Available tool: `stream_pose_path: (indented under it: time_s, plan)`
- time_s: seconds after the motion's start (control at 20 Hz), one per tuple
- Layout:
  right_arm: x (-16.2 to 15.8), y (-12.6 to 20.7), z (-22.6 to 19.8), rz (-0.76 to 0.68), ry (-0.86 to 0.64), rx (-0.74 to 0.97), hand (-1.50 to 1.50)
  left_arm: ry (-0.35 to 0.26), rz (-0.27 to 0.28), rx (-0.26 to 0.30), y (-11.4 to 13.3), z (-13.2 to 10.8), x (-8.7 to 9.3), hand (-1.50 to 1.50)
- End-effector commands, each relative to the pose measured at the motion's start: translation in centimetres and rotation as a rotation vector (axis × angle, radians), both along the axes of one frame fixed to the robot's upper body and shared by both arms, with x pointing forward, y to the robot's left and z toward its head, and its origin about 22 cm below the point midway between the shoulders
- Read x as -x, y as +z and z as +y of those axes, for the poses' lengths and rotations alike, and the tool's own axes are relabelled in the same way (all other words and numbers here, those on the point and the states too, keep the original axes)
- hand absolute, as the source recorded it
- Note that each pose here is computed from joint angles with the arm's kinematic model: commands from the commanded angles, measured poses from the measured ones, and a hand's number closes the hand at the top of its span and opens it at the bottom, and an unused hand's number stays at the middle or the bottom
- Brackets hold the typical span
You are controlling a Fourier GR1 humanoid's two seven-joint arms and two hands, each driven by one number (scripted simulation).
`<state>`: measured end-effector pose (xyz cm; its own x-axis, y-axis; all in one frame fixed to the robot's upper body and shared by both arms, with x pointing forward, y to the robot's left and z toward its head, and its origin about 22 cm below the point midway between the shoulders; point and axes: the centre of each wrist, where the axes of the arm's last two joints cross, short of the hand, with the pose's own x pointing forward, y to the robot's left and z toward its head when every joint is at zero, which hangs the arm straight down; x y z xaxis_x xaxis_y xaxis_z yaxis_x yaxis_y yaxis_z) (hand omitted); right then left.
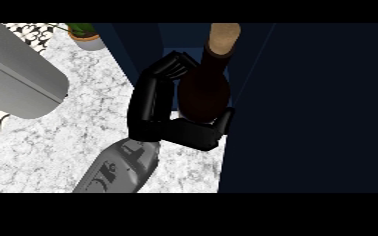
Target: Pick up the wine, place it into the cabinet and close the cabinet
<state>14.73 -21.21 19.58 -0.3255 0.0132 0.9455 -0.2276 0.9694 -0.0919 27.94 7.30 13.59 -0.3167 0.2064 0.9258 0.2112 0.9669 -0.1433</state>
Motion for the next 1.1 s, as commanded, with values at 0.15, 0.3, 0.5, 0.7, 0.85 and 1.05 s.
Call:
stream_pose_path:
  time_s: [0.15,0.3,0.5,0.7,0.85,1.05]
  plan:
    - [4.0,1.5,-0.9,-0.037,0.026,-0.015,-1.5,0.05,-0.02,-0.04,-1.1,-0.1,-1.2,1.5]
    - [2.0,2.3,-0.2,-0.052,0.025,-0.005,-1.5,0.059,-0.024,-0.034,-1.0,-2.7,-1.5,1.5]
    - [3.1,2.3,-0.4,-0.033,0.02,-0.009,-1.5,0.037,0.029,0.025,-1.6,-1.4,-1.9,1.5]
    - [1.3,2.3,-0.4,-0.047,0.026,-0.012,-1.5,0.09,0.036,0.052,-3.8,-2.1,-2.0,1.5]
    - [2.4,1.5,-0.3,-0.032,0.025,-0.027,-1.5,0.088,0.031,0.038,-4.6,-2.7,-3.0,1.5]
    - [2.4,2.4,-0.4,-0.047,0.024,0.001,-1.5,0.099,0.041,-0.009,-7.2,-1.0,-2.5,1.5]
